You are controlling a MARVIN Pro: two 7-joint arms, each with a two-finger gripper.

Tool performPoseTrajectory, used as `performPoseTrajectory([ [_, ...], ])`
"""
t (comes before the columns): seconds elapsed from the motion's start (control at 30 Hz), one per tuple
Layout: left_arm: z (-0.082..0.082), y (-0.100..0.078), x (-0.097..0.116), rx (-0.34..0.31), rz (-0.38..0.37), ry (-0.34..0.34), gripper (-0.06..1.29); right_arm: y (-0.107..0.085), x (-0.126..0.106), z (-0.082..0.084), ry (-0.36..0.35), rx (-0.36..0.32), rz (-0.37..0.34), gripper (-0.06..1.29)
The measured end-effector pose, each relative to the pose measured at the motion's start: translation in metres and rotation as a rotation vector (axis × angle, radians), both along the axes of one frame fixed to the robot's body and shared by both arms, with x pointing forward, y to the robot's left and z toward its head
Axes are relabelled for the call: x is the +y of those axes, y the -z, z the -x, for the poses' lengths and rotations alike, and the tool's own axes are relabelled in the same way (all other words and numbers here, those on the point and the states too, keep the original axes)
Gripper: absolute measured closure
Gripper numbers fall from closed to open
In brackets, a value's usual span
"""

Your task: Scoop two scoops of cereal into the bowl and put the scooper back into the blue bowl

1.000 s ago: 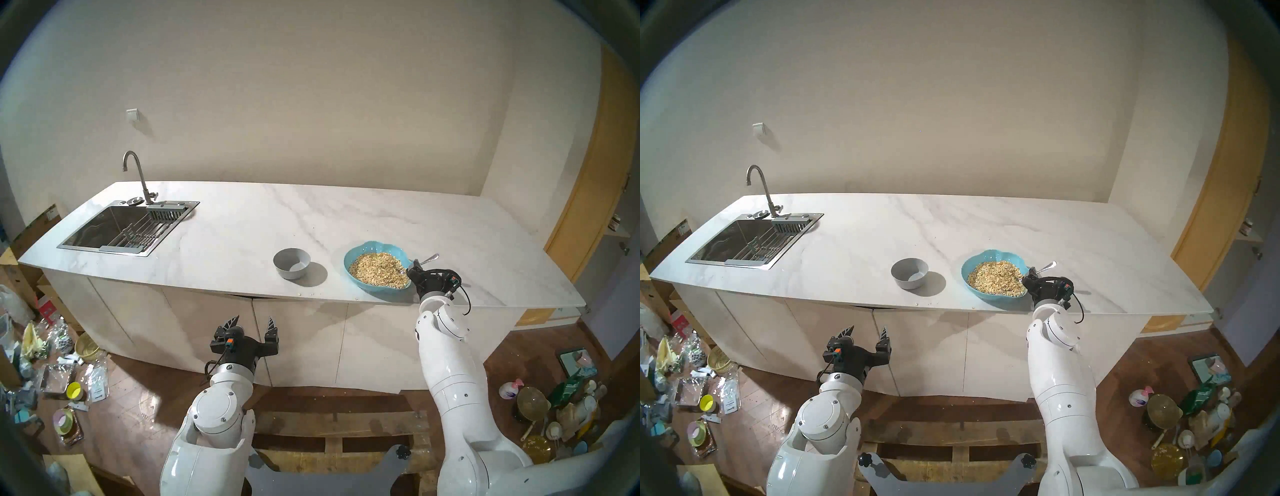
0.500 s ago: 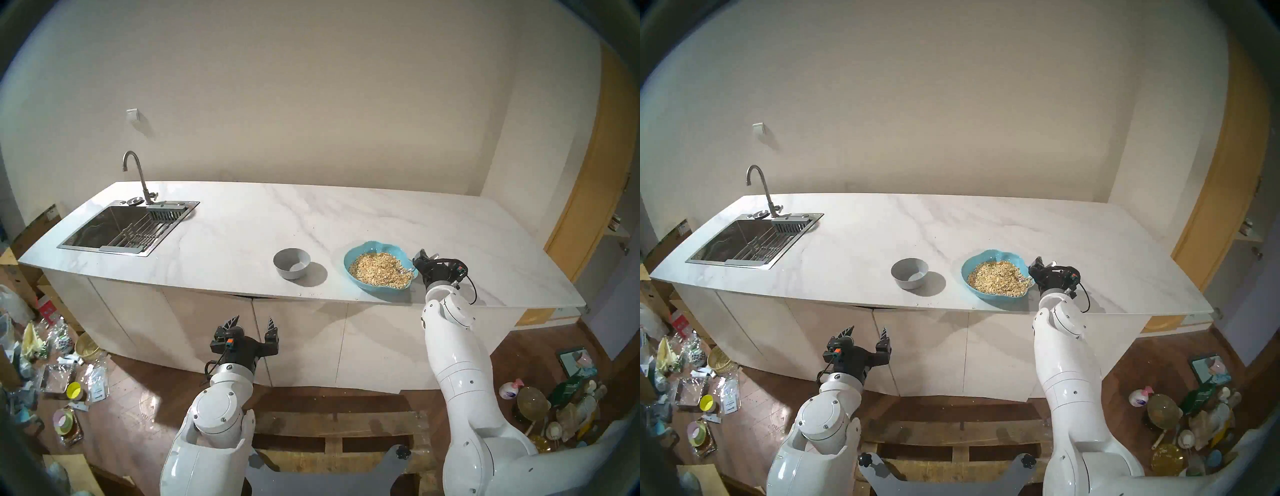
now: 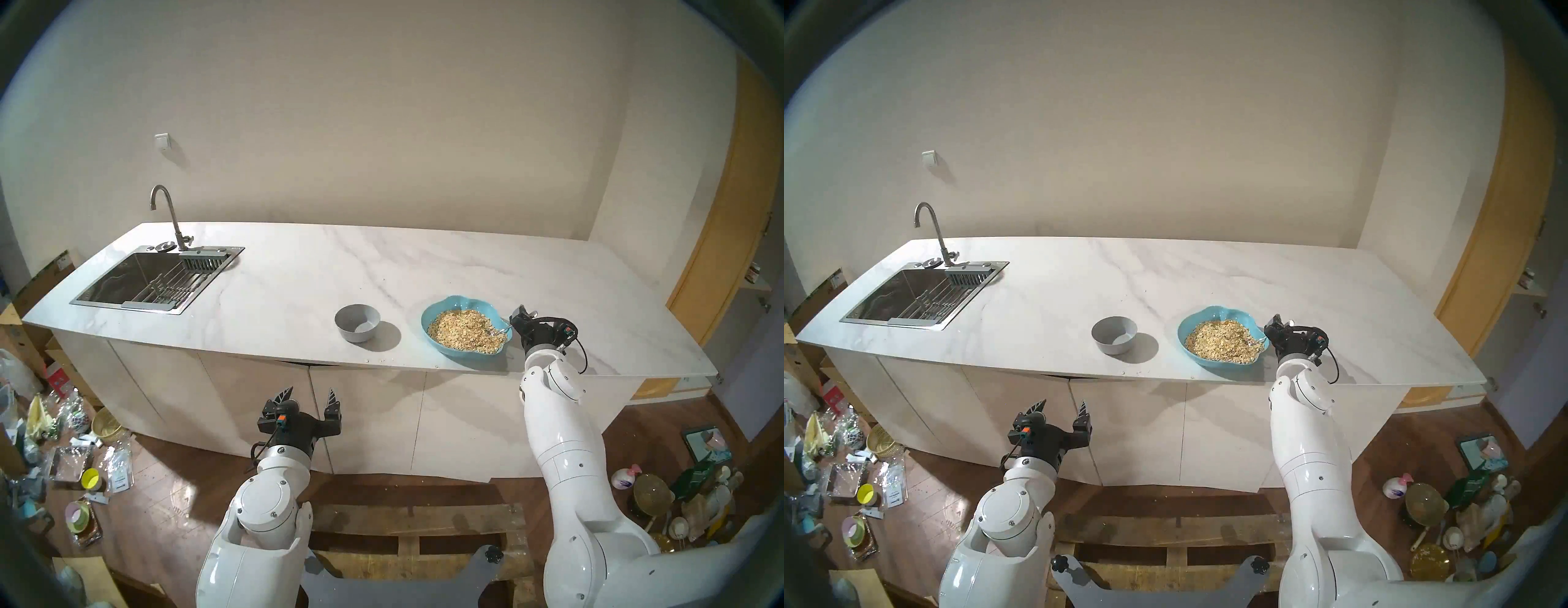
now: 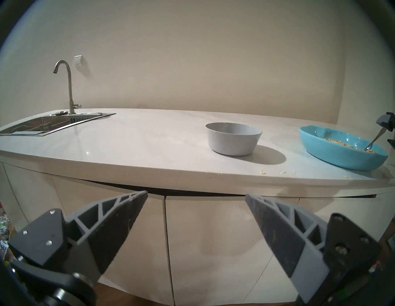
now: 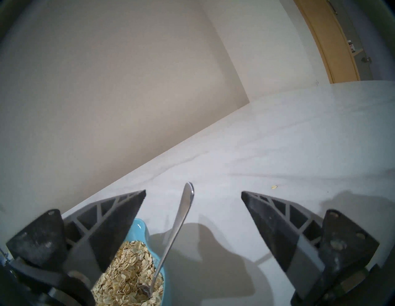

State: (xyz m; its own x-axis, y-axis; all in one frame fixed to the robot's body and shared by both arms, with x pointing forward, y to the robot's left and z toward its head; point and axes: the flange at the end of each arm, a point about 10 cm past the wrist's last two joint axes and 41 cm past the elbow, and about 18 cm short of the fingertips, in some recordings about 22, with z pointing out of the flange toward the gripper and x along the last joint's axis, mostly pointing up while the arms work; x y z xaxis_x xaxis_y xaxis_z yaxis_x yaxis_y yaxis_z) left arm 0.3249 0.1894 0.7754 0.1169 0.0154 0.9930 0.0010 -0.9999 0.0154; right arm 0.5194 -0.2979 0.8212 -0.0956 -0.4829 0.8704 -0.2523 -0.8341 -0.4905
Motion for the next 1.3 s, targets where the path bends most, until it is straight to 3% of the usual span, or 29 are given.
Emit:
performPoseTrajectory([
  [0.83, 0.0, 0.0, 0.0, 0.0, 0.0, 0.0, -0.01, 0.001, 0.01, -0.014, -0.001, 0.004, -0.057, 0.02],
  [0.87, 0.0, 0.0, 0.0, 0.0, 0.0, 0.0, -0.01, 0.002, 0.01, -0.014, 0.0, 0.004, -0.059, 0.15],
  [0.9, 0.0, 0.0, 0.0, 0.0, 0.0, 0.0, -0.01, 0.002, 0.009, -0.015, 0.003, 0.003, -0.064, 0.47],
  [0.93, 0.0, 0.0, 0.0, 0.0, 0.0, 0.0, -0.01, 0.002, 0.009, -0.015, 0.004, 0.003, -0.066, 0.53],
  [0.97, 0.0, 0.0, 0.0, 0.0, 0.0, 0.0, -0.01, 0.004, 0.007, -0.016, 0.009, 0.003, -0.073, 1.04],
  [1.0, 0.0, 0.0, 0.0, 0.0, 0.0, 0.0, -0.01, 0.004, 0.006, -0.016, 0.01, 0.002, -0.076, 1.23],
  [1.3, 0.0, 0.0, 0.0, 0.0, 0.0, 0.0, -0.01, 0.004, 0.003, -0.02, 0.014, -0.008, -0.098, 1.25],
])
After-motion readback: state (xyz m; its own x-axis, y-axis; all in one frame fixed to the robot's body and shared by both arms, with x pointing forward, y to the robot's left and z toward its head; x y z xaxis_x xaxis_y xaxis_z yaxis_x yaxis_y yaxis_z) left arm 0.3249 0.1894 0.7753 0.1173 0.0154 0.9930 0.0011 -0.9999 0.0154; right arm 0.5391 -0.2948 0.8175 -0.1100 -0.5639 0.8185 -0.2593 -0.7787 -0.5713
